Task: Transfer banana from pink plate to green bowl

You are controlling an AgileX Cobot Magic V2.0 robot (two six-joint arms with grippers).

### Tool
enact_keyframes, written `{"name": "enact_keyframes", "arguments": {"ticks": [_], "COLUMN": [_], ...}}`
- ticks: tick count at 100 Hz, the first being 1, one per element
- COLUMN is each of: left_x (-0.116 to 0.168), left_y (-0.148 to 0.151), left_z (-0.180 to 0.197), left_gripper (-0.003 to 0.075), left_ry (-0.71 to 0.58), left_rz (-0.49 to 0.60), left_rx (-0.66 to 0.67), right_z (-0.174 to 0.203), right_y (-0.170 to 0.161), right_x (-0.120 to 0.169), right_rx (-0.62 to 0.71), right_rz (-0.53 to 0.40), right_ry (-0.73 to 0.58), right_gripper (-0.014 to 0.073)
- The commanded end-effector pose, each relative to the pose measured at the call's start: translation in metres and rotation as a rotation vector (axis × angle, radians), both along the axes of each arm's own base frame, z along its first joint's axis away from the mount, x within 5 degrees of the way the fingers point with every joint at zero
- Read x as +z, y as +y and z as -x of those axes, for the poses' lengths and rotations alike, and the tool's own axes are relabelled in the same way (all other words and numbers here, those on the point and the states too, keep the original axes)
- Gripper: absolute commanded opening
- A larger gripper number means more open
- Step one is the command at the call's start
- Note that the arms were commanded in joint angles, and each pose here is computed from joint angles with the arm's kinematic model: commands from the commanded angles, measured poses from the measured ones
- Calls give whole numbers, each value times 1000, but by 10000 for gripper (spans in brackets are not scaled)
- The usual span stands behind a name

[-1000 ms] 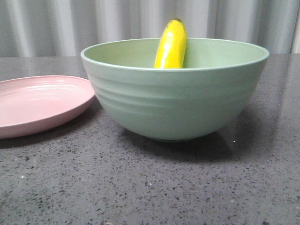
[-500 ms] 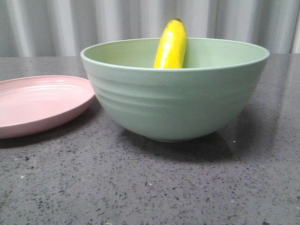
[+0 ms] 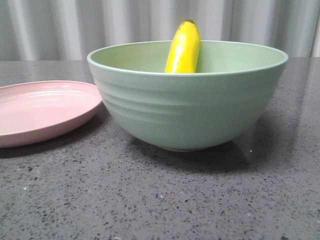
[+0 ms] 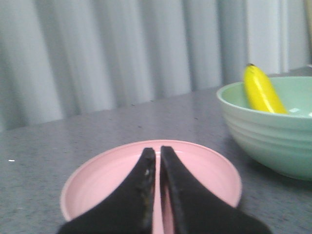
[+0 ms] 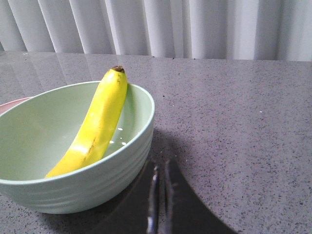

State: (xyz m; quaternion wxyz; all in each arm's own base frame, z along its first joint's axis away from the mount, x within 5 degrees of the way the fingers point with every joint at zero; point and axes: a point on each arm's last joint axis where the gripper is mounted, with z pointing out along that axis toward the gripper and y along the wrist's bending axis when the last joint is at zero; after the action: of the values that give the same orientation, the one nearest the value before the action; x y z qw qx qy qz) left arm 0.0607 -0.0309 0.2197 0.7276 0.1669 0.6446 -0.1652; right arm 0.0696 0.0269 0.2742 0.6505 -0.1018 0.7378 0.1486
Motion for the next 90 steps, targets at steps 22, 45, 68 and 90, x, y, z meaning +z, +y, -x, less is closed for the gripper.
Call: {"name": "enact_keyframes", "arguments": {"ticks": [22, 45, 68, 90], "left_x": [5, -17, -32, -32], "left_y": [21, 26, 26, 26], "left_z": [-1, 6, 8, 8], "left_gripper": [-20, -20, -20, -20], "left_ry": [-89, 104, 253, 251], "left_rz": [29, -33, -76, -76], "left_rx": [309, 393, 399, 399], "right_z": [0, 0, 0, 0], "right_y": [-1, -1, -1, -1], "right_x": [16, 16, 16, 16], "right_rx": [-13, -13, -13, -13], "right_rz": [-15, -15, -15, -15], "right_ry": [-99, -99, -99, -99], "right_gripper": [-70, -70, -70, -70]}}
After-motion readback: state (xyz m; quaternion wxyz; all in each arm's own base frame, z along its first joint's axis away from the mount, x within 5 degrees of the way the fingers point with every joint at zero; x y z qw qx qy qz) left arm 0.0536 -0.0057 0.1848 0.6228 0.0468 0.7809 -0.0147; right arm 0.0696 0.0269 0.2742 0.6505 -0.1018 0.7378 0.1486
